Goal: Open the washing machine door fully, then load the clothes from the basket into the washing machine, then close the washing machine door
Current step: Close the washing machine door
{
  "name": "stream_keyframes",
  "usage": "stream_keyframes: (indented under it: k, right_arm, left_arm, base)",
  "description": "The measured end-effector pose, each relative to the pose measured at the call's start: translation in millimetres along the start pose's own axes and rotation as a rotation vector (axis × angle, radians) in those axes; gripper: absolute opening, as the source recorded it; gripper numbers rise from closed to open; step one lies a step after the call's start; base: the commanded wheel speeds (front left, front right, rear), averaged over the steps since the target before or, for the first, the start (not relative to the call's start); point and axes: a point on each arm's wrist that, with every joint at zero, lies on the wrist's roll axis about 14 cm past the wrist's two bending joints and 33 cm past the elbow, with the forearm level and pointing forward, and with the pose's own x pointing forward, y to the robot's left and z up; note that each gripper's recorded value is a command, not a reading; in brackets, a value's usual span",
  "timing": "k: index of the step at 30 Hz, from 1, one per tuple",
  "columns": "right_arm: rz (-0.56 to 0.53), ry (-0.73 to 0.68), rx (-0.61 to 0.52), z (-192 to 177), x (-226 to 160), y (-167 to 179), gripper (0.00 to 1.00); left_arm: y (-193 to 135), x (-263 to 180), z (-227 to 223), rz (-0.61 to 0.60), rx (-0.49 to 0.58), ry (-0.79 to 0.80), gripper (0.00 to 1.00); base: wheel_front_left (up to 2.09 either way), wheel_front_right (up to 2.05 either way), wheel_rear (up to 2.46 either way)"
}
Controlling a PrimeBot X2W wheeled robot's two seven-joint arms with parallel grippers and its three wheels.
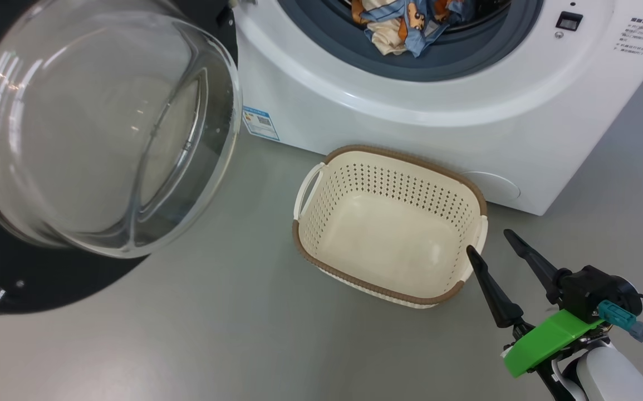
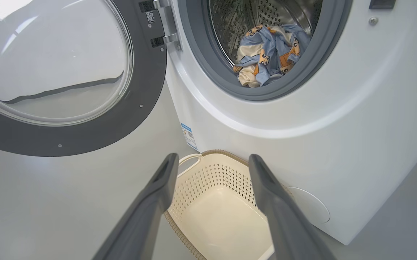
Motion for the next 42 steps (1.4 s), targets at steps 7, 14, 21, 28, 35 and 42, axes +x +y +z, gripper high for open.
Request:
stream_keyframes:
  k: [7,14,21,28,35,42]
  right_arm:
    - [-0.012,-0.021,-0.009,11.1,-5.1,1.5,1.00]
    - [-0.041,-0.026,-0.012,15.3,-15.2,-2.0,1.00]
    - [-0.075,-0.039,-0.011,20.8,-23.6,-8.5,1.00]
    - [-0.114,-0.044,-0.006,22.8,-35.8,-14.8,1.00]
    - [-0.165,-0.066,-0.004,30.5,-46.0,-25.7,1.00]
    - [-0.215,-0.083,0.006,35.2,-58.5,-34.3,1.00]
  left_arm:
    - [-26.5,-0.8,-24.5,-0.106,0.029,0.117,0.00]
    - [-47.3,-7.4,-42.9,-0.170,0.108,0.198,0.00]
    - [-74.7,-6.8,-70.7,-0.272,0.164,0.287,0.00]
    - [-101.7,-3.1,-98.8,-0.363,0.229,0.375,0.00]
    - [-137.4,2.1,-131.1,-0.490,0.275,0.461,0.00]
    - [-158.2,12.0,-152.1,-0.561,0.288,0.514,0.00]
  base:
    - [0.00,0.00,0.00]
    - [0.00,0.00,0.00]
    - [0.00,0.00,0.00]
    - [0.00,0.00,0.00]
    - [0.00,0.00,0.00]
    - [0.00,0.00,0.00]
